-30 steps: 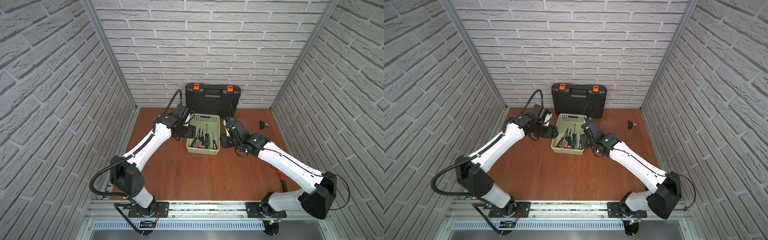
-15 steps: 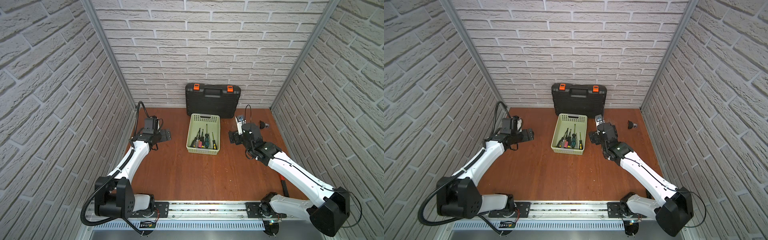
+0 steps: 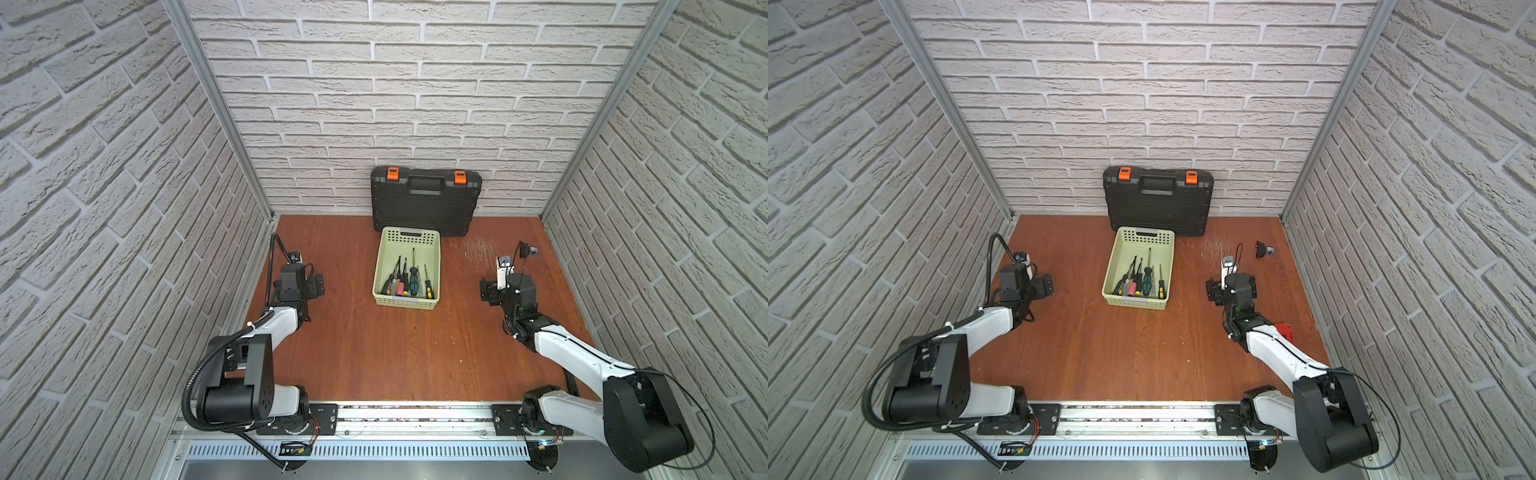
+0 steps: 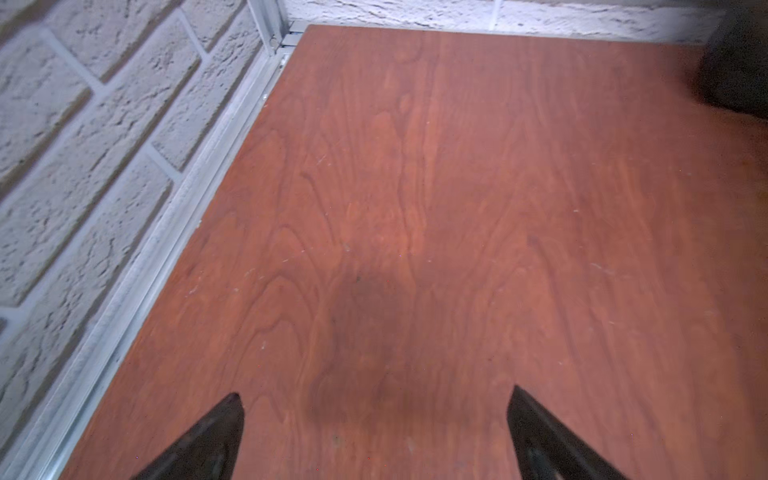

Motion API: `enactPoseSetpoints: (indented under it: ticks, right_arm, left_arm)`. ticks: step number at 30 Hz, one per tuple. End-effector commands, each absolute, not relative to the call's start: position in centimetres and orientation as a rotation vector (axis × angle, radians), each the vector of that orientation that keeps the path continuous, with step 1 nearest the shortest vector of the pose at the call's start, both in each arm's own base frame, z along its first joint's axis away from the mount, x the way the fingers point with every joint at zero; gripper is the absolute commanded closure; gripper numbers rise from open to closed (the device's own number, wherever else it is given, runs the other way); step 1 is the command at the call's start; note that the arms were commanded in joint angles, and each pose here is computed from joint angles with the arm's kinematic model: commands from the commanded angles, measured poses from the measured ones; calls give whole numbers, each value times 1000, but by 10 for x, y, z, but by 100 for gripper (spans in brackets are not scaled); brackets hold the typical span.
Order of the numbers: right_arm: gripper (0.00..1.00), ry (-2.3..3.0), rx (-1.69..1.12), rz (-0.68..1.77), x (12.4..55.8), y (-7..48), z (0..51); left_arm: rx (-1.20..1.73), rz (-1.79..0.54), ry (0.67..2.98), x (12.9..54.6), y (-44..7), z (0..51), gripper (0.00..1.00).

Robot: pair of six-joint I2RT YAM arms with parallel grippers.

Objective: Put the screwdriver in the bin

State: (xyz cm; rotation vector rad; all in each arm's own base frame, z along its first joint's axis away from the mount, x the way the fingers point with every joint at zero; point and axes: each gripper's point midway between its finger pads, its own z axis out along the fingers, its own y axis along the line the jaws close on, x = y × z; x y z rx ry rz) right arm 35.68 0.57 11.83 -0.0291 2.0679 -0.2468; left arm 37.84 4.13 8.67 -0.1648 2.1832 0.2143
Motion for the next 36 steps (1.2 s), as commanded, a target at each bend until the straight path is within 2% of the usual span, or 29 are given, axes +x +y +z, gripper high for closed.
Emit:
enactPoseSetpoints:
  ticks: [1,9,13,36]
  right_arm:
    - [2,1919,30,-127,373,5,139]
    - [3,1859,40,-76,370,4,106]
    - [0,1916,-6,-41,383,12,95]
    - [0,1932,-11,-26,385,12,96]
  left_arm:
    - [-128,248,2008,392,47,105,2]
    - [-126,199,1896,393,47,92,2]
    - [-134,193,1909,394,48,89,2]
    - [-135,194,1912,394,48,89,2]
